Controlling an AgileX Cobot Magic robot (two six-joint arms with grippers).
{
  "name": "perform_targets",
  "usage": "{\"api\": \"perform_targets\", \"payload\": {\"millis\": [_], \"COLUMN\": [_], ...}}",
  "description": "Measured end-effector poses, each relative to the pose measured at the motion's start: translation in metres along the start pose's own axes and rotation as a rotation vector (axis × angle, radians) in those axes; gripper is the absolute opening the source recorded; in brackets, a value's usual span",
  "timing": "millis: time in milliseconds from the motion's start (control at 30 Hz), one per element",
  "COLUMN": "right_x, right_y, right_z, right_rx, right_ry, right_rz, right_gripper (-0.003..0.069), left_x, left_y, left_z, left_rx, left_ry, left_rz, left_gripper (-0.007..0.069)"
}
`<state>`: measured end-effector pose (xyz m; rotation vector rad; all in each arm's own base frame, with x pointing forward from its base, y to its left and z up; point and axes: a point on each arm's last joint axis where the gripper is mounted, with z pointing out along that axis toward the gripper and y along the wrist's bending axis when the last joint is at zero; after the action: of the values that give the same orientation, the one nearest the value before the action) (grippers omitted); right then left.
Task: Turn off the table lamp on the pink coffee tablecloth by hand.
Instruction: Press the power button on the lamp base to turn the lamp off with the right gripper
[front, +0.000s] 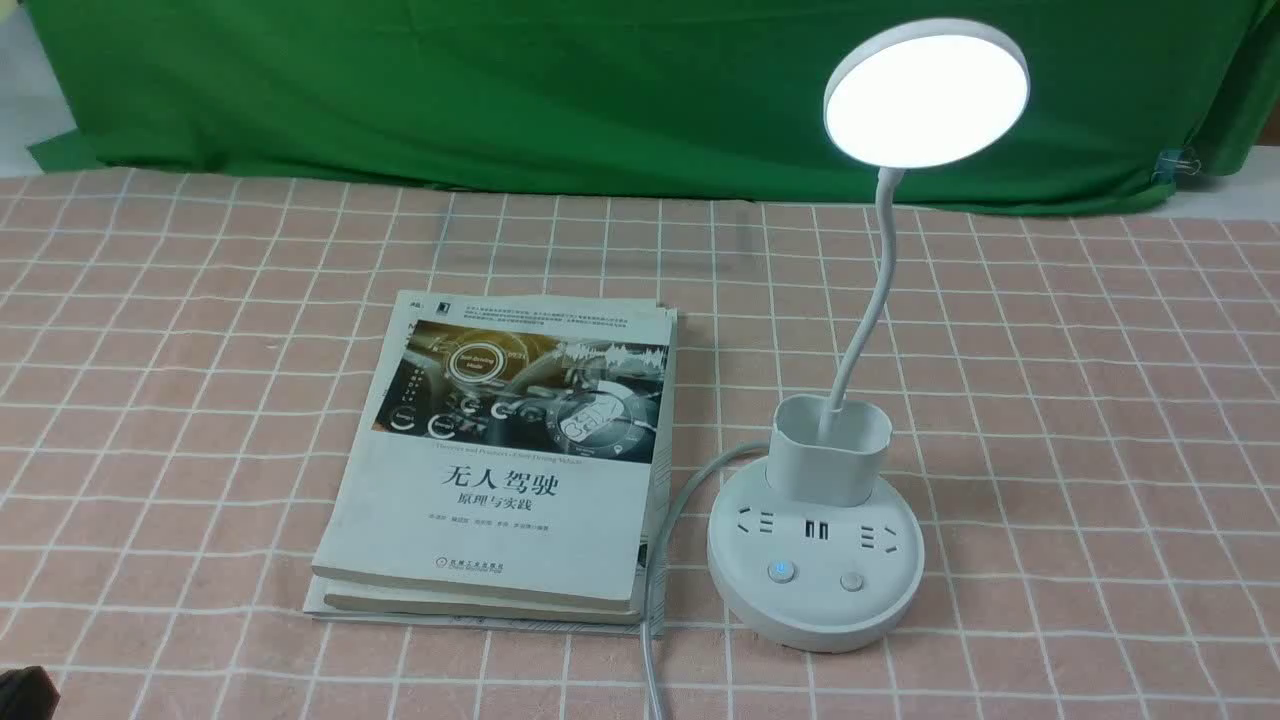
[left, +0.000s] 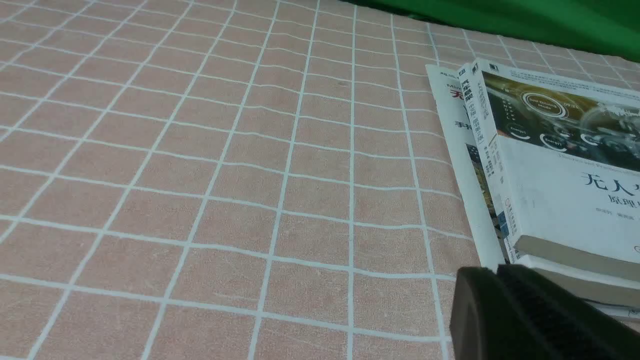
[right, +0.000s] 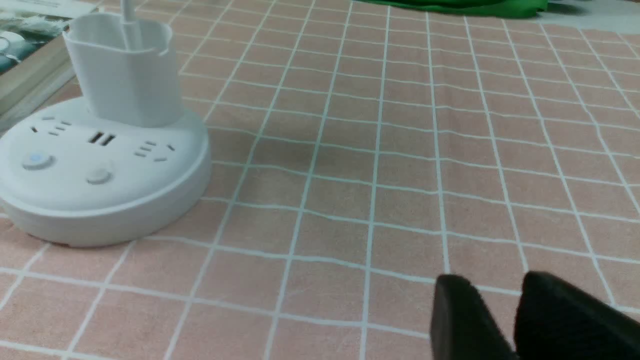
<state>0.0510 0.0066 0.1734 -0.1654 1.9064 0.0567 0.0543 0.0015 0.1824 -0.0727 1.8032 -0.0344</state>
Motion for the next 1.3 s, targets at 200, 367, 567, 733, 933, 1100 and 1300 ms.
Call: {"api": "perform_targets", "payload": {"millis": [200,367,567,733,933,1100,1300], "right_x": [0.0,0.0,0.0,0.0,0.0,-0.0005,-0.0053], "right_y": [0.0,0.0,0.0,0.0,0.0,0.0,0.0002], "right_z": [0.0,0.0,0.0,0.0,0.0,0.0,-0.0002], "right_rx": [0.0,0.0,0.0,0.0,0.0,0.0,-0.003], "right_ry": [0.0,0.0,0.0,0.0,0.0,-0.005,-0.059], "right_rz": [0.0,0.0,0.0,0.0,0.0,0.0,0.031], "right_gripper": [0.0239,0.0239,0.0239,0.0239,0.0239,0.0239,0.0239], "left_x": [0.0,0.0,0.0,0.0,0.0,0.0,0.0], "left_y": [0.0,0.0,0.0,0.0,0.0,0.0,0.0], "left_z": [0.0,0.0,0.0,0.0,0.0,0.0,0.0], "left_rx": [0.0,0.0,0.0,0.0,0.0,0.0,0.0], "left_ry": [0.0,0.0,0.0,0.0,0.0,0.0,0.0], "left_rz": [0.0,0.0,0.0,0.0,0.0,0.0,0.0], "left_gripper": [0.0006,0.0006,0.0006,0.0006,0.0006,0.0006,0.0006]}}
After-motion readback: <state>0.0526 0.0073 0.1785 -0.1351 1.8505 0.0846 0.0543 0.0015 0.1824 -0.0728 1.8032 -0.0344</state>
